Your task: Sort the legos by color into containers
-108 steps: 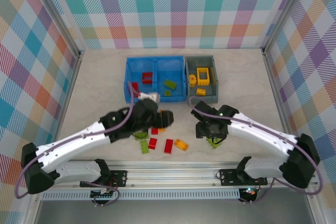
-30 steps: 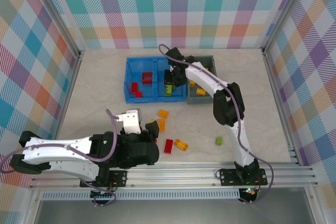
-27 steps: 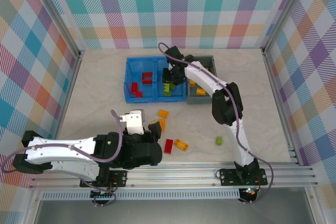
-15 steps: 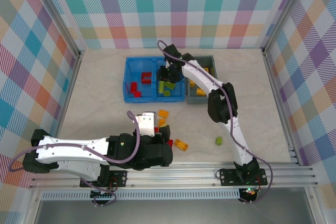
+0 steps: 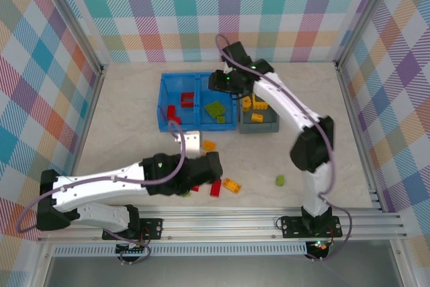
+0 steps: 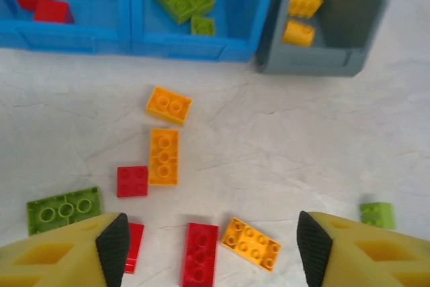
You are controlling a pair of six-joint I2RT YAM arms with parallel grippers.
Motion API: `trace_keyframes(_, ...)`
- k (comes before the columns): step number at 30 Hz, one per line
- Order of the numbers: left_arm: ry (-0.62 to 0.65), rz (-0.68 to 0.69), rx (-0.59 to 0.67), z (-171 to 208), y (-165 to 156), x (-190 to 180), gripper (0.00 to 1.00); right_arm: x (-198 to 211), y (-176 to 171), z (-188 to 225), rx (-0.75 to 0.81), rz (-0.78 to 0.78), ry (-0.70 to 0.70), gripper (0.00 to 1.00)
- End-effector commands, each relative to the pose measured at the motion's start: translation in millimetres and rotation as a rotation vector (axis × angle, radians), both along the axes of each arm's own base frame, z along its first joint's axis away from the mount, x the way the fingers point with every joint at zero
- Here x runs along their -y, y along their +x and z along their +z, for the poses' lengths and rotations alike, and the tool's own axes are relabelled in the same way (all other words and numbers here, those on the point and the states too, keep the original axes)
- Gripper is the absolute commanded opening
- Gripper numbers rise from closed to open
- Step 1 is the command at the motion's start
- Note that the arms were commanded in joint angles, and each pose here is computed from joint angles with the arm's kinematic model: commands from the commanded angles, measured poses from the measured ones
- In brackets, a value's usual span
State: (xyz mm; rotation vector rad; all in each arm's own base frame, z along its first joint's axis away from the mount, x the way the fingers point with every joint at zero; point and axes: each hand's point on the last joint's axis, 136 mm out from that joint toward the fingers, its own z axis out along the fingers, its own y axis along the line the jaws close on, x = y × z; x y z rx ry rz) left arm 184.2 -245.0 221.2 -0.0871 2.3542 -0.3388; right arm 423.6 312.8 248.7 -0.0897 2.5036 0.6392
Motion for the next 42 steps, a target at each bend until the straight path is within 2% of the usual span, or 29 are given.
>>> trace_keyframes(1, -0.026, -0.158, -0.189, -30, 5, 16, 0.76, 23, -38, 35, 0.113, 0.002, 0.005, 0.54)
trace_keyframes(4, 0.011, -0.217, -0.239, -50, 31, 13, 0.85, 43, -92, 27, 0.131, 0.033, 0.030, 0.59)
trace_keyframes(7, 0.041, -0.307, -0.305, -78, 53, 13, 0.87, 53, -153, 12, 0.143, 0.113, 0.088, 0.66)
trace_keyframes(11, 0.187, -0.439, -0.350, -112, 71, 15, 0.90, 61, -228, -5, 0.146, 0.250, 0.205, 0.73)
trace_keyframes(15, 0.255, -0.457, -0.356, -137, 89, 12, 0.90, 72, -270, -21, 0.114, 0.297, 0.260, 0.77)
trace_keyframes(19, 0.300, -0.449, -0.346, -156, 105, 10, 0.91, 86, -283, -31, 0.088, 0.276, 0.251, 0.78)
trace_keyframes(25, 0.347, -0.408, -0.320, -169, 126, 11, 0.91, 85, -281, -25, 0.090, 0.282, 0.232, 0.78)
trace_keyframes(31, 0.352, -0.385, -0.314, -181, 142, 12, 0.85, 74, -277, -24, 0.083, 0.294, 0.247, 0.77)
trace_keyframes(35, 0.356, -0.389, -0.321, -186, 146, 15, 0.71, 75, -278, -26, 0.076, 0.290, 0.244, 0.77)
trace_keyframes(40, 0.345, -0.383, -0.306, -184, 146, 15, 0.46, 79, -278, -25, 0.079, 0.281, 0.235, 0.77)
trace_keyframes(42, 0.326, -0.378, -0.291, -175, 143, 15, 0.44, 83, -276, -24, 0.088, 0.265, 0.218, 0.76)
